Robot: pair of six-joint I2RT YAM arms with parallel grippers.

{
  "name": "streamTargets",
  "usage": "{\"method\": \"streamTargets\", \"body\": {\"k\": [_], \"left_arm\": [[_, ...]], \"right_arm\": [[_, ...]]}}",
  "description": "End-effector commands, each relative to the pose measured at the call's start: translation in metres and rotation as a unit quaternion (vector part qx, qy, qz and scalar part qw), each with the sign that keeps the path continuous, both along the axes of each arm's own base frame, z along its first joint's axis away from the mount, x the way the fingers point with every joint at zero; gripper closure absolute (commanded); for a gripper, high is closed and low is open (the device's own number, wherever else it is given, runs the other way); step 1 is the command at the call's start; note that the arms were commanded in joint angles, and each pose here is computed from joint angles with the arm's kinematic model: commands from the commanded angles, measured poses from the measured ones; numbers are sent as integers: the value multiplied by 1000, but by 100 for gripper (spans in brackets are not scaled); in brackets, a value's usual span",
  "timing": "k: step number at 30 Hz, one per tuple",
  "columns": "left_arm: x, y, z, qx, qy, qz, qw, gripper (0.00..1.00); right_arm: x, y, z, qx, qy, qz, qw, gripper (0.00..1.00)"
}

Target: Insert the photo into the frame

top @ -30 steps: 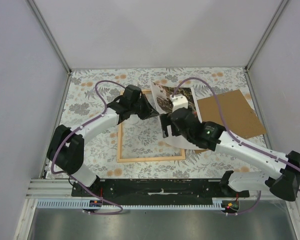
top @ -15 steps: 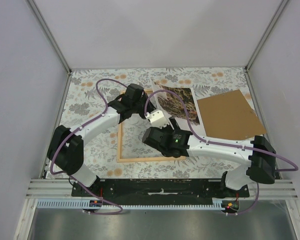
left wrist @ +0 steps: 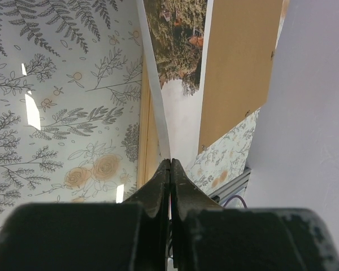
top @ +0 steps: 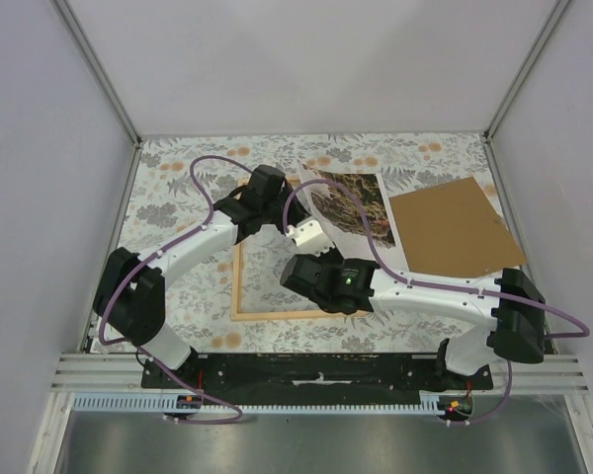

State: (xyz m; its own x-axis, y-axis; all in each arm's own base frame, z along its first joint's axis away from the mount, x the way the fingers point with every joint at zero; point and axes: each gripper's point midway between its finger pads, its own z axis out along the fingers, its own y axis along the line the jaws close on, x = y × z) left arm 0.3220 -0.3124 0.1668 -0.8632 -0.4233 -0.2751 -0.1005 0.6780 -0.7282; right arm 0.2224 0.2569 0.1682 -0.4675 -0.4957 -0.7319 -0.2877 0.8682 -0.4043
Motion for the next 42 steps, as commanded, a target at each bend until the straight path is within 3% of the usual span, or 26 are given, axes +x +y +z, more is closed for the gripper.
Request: {"method": "streamTargets", "body": {"k": [1, 3, 6, 8, 10, 12, 15, 18, 22, 25, 27, 31, 34, 42], "left_arm": [[1, -8, 43, -42, -23, 6, 999, 98], [1, -10, 50, -50, -26, 3, 998, 92], [-1, -10, 66, -56, -40, -2, 998, 61], [-1, -5, 84, -54, -67, -5, 996, 30], [1, 7, 107, -34, -104, 0, 994, 16], [6, 23, 133, -1, -155, 2, 988, 10], [18, 48, 190, 44, -246, -8, 968, 9], [21, 68, 243, 98, -349, -19, 932, 8], [8, 82, 305, 138, -484, -58, 862, 5], [-16, 84, 341, 143, -580, -104, 795, 0], [-34, 77, 352, 144, -631, -155, 747, 0], [-71, 56, 340, 116, -672, -276, 677, 0], [-94, 45, 314, 87, -655, -362, 658, 2], [-136, 41, 269, 28, -604, -472, 642, 2]], "right_arm": [[4, 4, 27, 21, -34, -5, 999, 99], [5, 0, 36, 17, -42, -3, 999, 100], [5, -10, 63, 18, -60, 10, 998, 100], [4, -16, 85, 23, -72, 26, 997, 100], [2, -22, 108, 25, -82, 50, 995, 100], [-1, -28, 131, 27, -90, 77, 993, 100], [-8, -39, 161, 33, -91, 99, 990, 100], [-17, -46, 176, 38, -78, 127, 988, 100], [-32, -50, 186, 45, -47, 169, 983, 100], [-46, -47, 190, 66, -21, 212, 975, 100], [-56, -47, 190, 78, -3, 235, 969, 100], [-73, -48, 188, 89, 28, 270, 958, 100], [-82, -51, 189, 93, 42, 286, 953, 100], [-102, -50, 203, 116, 62, 341, 931, 100]]}}
